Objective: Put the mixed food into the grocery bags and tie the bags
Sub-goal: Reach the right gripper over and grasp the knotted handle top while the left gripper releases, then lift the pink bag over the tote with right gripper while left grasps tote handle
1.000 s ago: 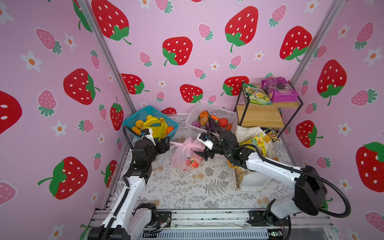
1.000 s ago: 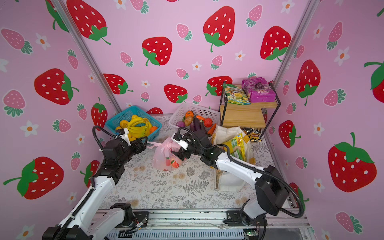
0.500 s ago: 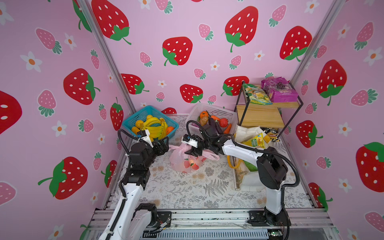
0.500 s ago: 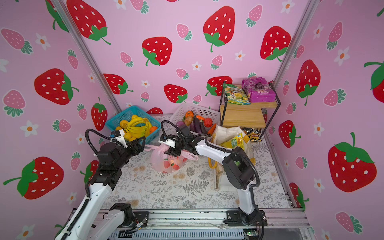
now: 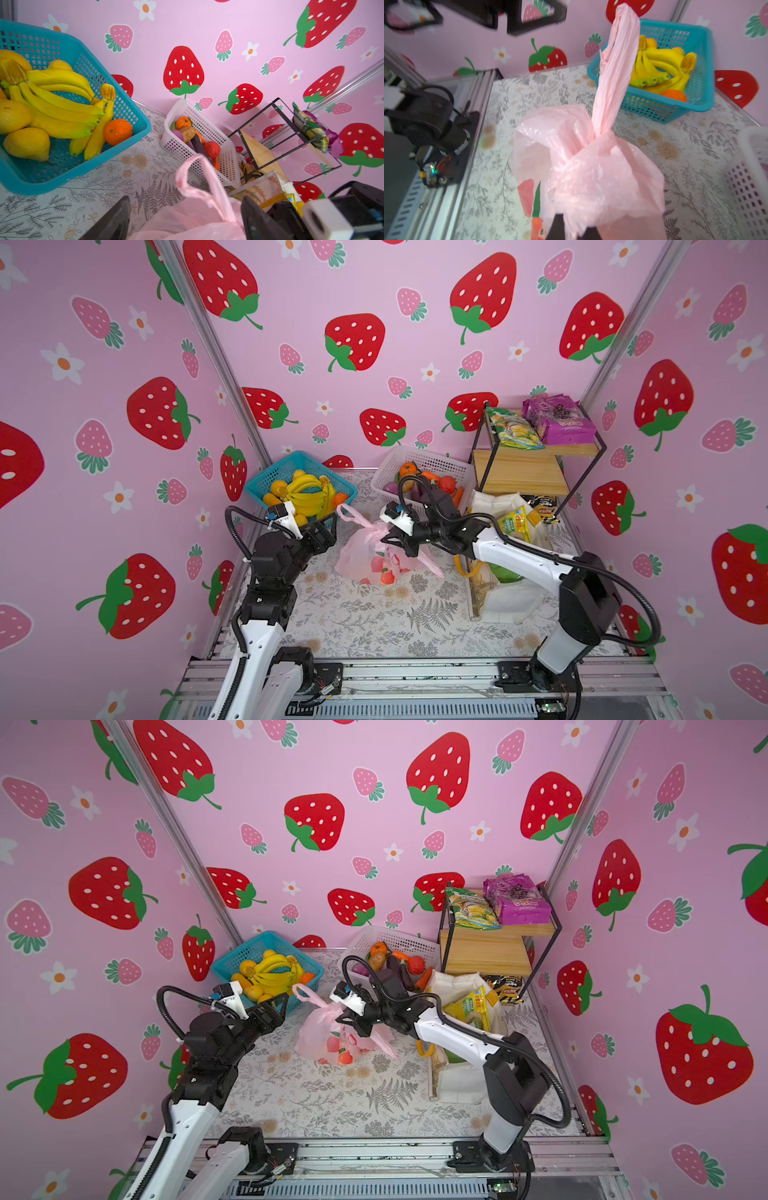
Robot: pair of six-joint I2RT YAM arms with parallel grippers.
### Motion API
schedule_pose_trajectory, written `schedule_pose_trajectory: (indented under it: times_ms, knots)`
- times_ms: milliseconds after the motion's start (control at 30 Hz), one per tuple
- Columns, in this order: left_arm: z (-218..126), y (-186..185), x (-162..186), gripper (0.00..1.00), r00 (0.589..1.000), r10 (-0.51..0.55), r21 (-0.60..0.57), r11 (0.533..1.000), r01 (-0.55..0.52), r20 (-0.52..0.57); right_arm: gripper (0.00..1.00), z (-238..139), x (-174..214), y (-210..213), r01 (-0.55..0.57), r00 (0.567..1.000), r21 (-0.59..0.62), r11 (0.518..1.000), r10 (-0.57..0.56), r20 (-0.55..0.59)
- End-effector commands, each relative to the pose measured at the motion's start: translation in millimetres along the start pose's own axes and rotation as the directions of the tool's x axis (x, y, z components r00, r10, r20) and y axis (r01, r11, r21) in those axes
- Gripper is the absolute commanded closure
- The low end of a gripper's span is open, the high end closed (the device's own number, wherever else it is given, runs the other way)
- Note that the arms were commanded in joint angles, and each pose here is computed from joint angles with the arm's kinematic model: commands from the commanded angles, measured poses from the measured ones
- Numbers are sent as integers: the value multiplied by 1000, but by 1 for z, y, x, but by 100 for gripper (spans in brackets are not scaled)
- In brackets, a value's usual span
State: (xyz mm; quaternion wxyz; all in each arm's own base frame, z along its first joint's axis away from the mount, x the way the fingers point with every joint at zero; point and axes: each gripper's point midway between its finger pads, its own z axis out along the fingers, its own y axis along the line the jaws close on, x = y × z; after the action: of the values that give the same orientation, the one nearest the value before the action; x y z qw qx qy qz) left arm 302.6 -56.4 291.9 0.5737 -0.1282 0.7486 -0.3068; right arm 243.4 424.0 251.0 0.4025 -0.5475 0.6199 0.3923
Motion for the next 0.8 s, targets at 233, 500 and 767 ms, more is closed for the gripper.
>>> schedule_pose_trajectory:
  times_ms: [233, 500, 767]
  knots:
    - [-29, -57, -22, 18, 993, -115, 181, 978, 108, 28, 100, -153, -125, -7, -230, 901, 340, 912, 67, 429]
    - [-1, -114, 32, 19, 989, -27, 256, 965, 65, -148, 100, -272, -118, -21, -372, 877, 685, 627, -6, 481]
    - [27, -202, 132, 26, 911, 138, 384, 923, 24, -389, 100, -363, -74, -20, -388, 911, 877, 284, -30, 412]
